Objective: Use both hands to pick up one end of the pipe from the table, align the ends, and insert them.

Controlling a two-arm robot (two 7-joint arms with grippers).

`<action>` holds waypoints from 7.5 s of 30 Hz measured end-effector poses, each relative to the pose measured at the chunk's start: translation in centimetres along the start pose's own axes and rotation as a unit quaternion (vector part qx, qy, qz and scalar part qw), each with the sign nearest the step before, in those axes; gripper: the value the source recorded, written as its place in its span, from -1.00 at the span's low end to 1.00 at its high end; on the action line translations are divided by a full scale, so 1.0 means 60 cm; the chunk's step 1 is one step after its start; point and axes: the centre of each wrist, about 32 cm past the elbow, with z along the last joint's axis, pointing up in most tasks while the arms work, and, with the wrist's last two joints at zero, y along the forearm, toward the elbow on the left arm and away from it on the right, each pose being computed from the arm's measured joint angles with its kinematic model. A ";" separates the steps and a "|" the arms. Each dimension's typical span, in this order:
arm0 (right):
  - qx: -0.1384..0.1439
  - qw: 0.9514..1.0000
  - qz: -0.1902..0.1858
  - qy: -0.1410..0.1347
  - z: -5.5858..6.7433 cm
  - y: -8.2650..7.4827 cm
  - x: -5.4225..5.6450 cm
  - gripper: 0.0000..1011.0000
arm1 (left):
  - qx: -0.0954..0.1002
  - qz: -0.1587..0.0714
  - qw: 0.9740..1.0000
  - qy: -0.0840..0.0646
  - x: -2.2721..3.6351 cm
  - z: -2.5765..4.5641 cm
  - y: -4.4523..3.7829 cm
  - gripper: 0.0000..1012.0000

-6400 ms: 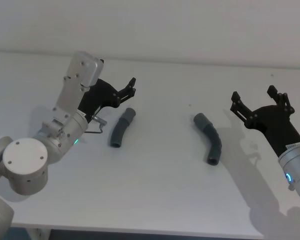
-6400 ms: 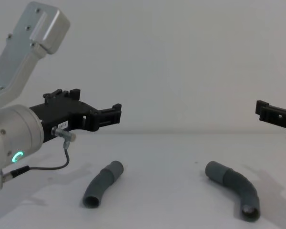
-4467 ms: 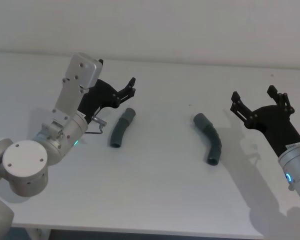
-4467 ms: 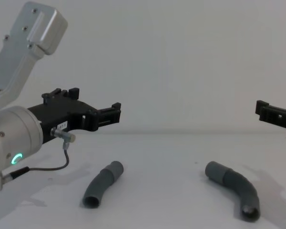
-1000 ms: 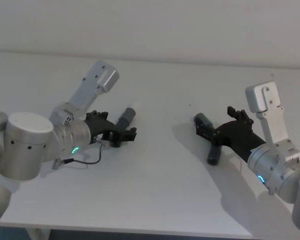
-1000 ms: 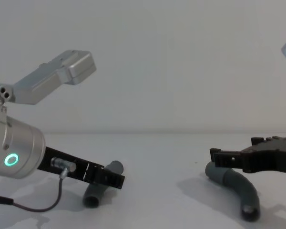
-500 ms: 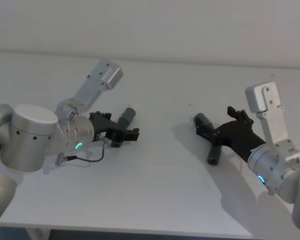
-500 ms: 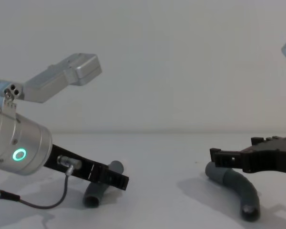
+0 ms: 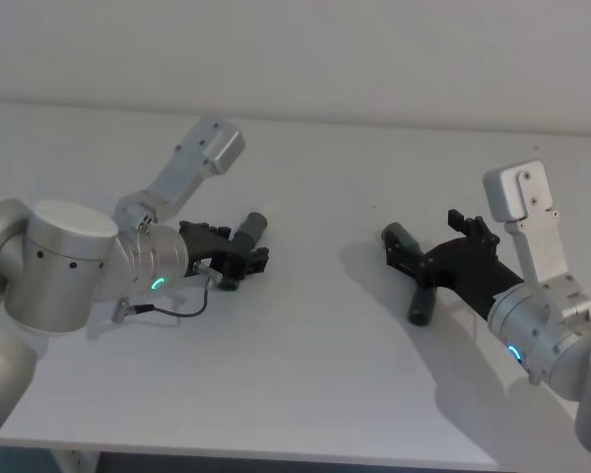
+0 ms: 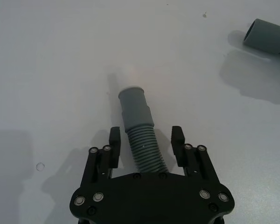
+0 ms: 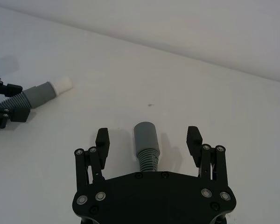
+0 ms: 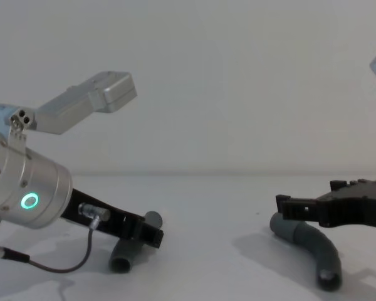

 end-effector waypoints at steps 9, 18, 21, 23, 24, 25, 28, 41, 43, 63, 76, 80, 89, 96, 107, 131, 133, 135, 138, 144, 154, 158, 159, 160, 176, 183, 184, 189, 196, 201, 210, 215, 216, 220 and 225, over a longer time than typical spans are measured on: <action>0.000 1.000 0.000 0.000 0.000 0.000 0.000 0.99 | 0.001 -0.001 1.000 0.000 0.0004 0.001 -0.001 -0.23; 0.000 1.000 0.000 0.000 0.000 0.000 0.000 0.99 | 0.002 -0.001 1.000 0.000 0.0005 0.002 -0.002 -0.40; 0.000 1.000 0.000 0.000 0.000 0.000 0.000 0.99 | 0.002 -0.001 1.000 0.000 0.0006 0.002 -0.002 -0.40; 0.000 1.000 0.000 0.000 0.000 0.000 0.000 0.99 | 0.002 -0.001 1.000 0.000 0.0006 0.002 -0.002 -0.40; 0.000 1.000 0.000 0.000 0.000 0.000 0.000 0.99 | 0.002 -0.001 1.000 0.000 0.0006 0.002 -0.002 -0.40; -0.001 1.000 0.000 -0.001 0.000 0.000 0.000 0.99 | 0.002 -0.002 1.000 0.000 0.0006 0.002 -0.002 -0.40; -0.003 1.000 0.001 -0.005 0.000 -0.002 0.002 0.99 | 0.003 -0.002 1.000 0.000 0.0006 0.002 -0.002 -0.40; -0.040 0.998 0.029 -0.037 0.005 -0.017 0.007 0.99 | 0.003 -0.002 1.000 0.000 0.0008 0.003 -0.002 -0.40; -0.048 0.998 0.033 -0.039 0.006 -0.019 0.007 0.99 | 0.003 -0.001 1.000 0.000 0.0008 0.003 -0.002 -0.40; -0.077 0.996 0.044 0.022 0.019 -0.021 0.006 0.99 | 0.003 -0.001 1.000 0.000 0.0009 0.003 -0.002 -0.40; -0.099 0.992 0.037 0.063 0.014 -0.011 0.008 0.99 | 0.003 -0.001 1.000 0.000 0.0009 0.003 -0.002 -0.40; -0.103 0.992 0.035 0.068 0.011 -0.007 0.009 0.99 | 0.003 -0.001 1.000 0.000 0.0009 0.003 -0.002 -0.40; -0.109 0.991 0.032 0.073 0.008 -0.001 0.010 0.99 | 0.003 -0.001 1.000 0.000 0.0009 0.003 -0.002 -0.40; -0.112 0.990 0.031 0.074 0.007 0.002 0.010 0.76 | 0.003 -0.001 1.000 0.000 0.0009 0.003 -0.002 -0.40; -0.114 0.990 0.030 0.074 0.006 0.004 0.010 0.15 | 0.002 -0.001 1.000 0.000 0.0009 0.003 -0.002 -0.40; -0.114 0.990 0.030 0.075 0.006 0.005 0.010 -0.67 | 0.002 -0.001 1.000 0.000 0.0009 0.003 -0.002 -0.40; -0.114 0.990 0.030 0.075 0.006 0.005 0.009 -0.68 | 0.002 -0.001 1.000 0.000 0.0010 0.002 -0.002 -0.40; -0.112 0.991 0.028 0.074 0.007 0.006 0.007 -0.68 | 0.002 -0.001 1.000 0.000 0.0012 0.002 -0.002 -0.40; -0.106 0.991 0.027 0.072 0.011 0.006 0.003 -0.68 | -0.003 0.000 1.000 -0.001 0.0027 0.002 0.000 -0.40; -0.086 0.994 0.025 0.063 0.022 0.005 -0.002 -0.68 | -0.020 0.002 1.000 -0.007 0.0072 0.002 0.006 -0.40; -0.043 0.998 0.050 0.025 0.049 0.008 0.005 -0.68 | -0.063 -0.007 0.997 -0.052 0.0276 0.012 0.026 -0.40; -0.034 0.997 0.068 0.010 0.057 0.009 0.012 -0.68 | -0.074 -0.015 0.994 -0.077 0.0368 0.017 0.033 -0.40; -0.032 0.997 0.072 0.007 0.058 0.009 0.013 -0.68 | -0.075 -0.017 0.994 -0.082 0.0386 0.018 0.035 -0.40; -0.031 0.997 0.076 0.004 0.060 0.009 0.014 -0.68 | -0.078 -0.019 0.993 -0.091 0.0425 0.020 0.038 -0.40; -0.025 0.982 0.180 -0.051 0.078 0.011 0.051 -0.69 | -0.083 -0.054 0.977 -0.187 0.0735 0.035 0.071 -0.40; -0.023 0.976 0.208 -0.062 0.081 0.008 0.061 -0.69 | -0.075 -0.074 0.968 -0.226 0.0807 0.037 0.085 -0.40; -0.023 0.975 0.210 -0.063 0.081 0.007 0.062 -0.69 | -0.074 -0.076 0.967 -0.230 0.0813 0.037 0.086 -0.40; -0.020 0.972 0.222 -0.068 0.083 0.004 0.067 -0.69 | -0.066 -0.087 0.961 -0.254 0.0838 0.038 0.096 -0.40; -0.019 0.970 0.232 -0.071 0.084 0.000 0.072 -0.69 | -0.060 -0.093 0.955 -0.277 0.0845 0.038 0.109 -0.40; -0.021 0.969 0.237 -0.072 0.083 -0.001 0.075 -0.69 | -0.059 -0.094 0.951 -0.287 0.0833 0.039 0.118 -0.40; -0.025 0.967 0.244 -0.071 0.077 0.001 0.078 -0.69 | -0.063 -0.097 0.948 -0.296 0.0813 0.042 0.133 -0.40; -0.027 0.966 0.247 -0.070 0.076 0.002 0.079 -0.69 | -0.067 -0.101 0.947 -0.297 0.0798 0.044 0.138 -0.40; -0.027 0.966 0.248 -0.070 0.075 0.003 0.079 -0.69 | -0.067 -0.101 0.947 -0.297 0.0795 0.044 0.139 -0.40; -0.028 0.966 0.249 -0.070 0.075 0.004 0.080 -0.69 | -0.069 -0.104 0.947 -0.296 0.0783 0.045 0.142 -0.40; -0.028 0.966 0.249 -0.069 0.076 0.006 0.081 -0.69 | -0.070 -0.107 0.948 -0.293 0.0765 0.047 0.146 -0.40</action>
